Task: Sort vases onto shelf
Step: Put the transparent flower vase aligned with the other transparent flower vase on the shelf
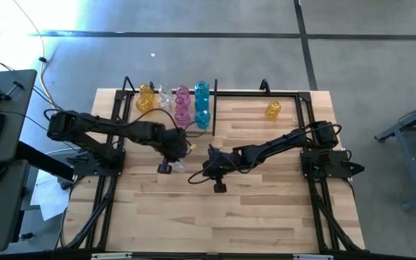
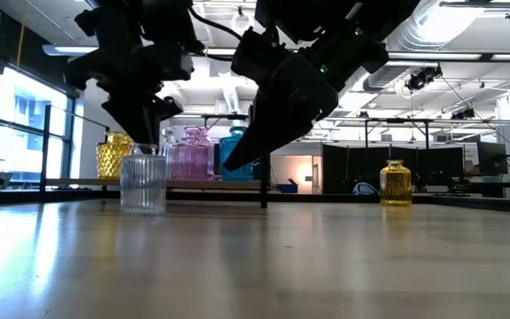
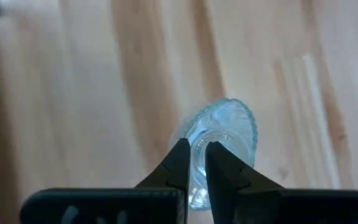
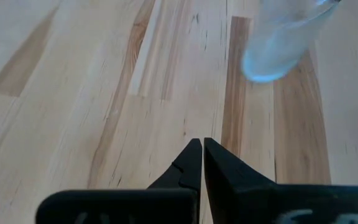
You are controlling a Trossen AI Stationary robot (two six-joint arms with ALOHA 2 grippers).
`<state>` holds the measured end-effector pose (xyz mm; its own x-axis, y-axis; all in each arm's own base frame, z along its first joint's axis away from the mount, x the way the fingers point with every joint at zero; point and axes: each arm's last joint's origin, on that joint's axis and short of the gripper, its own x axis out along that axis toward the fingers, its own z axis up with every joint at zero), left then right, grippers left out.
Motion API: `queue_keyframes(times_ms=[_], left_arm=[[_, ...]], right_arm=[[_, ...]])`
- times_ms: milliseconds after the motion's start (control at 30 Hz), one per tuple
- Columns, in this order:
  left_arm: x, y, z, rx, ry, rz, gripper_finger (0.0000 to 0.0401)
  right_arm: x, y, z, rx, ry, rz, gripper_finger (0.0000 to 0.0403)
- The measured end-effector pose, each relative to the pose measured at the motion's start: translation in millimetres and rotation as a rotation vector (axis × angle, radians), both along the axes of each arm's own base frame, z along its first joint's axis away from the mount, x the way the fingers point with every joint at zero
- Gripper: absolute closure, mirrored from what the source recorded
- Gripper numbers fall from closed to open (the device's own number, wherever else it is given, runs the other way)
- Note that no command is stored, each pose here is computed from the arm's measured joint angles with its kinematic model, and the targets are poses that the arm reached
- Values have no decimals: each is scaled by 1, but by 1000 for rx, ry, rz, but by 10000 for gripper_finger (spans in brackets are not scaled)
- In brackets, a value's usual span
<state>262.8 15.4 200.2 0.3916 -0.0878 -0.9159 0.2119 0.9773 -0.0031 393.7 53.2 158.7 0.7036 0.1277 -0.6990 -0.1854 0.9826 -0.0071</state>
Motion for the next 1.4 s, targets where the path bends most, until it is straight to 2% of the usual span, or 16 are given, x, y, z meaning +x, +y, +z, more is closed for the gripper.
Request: queue_keyframes(times_ms=[267,533,667,933,1233,1400], left_arm=[[-22,25,42,23,60,145,386],[-41,67,81,61,13,293,386],[-54,90,79,71,58,362,387],[-67,118,79,96,44,495,387],[-72,131,65,106,21,549,387],[-72,135,63,65,0,554,387]], right_arm=[[0,0,0,-1,4,0,403],[-1,3,0,-1,5,8,403],[-2,9,0,-2,6,24,403],[-3,15,0,-1,6,38,403],[-3,15,0,-1,5,38,403],[-3,15,0,-1,5,39,403]])
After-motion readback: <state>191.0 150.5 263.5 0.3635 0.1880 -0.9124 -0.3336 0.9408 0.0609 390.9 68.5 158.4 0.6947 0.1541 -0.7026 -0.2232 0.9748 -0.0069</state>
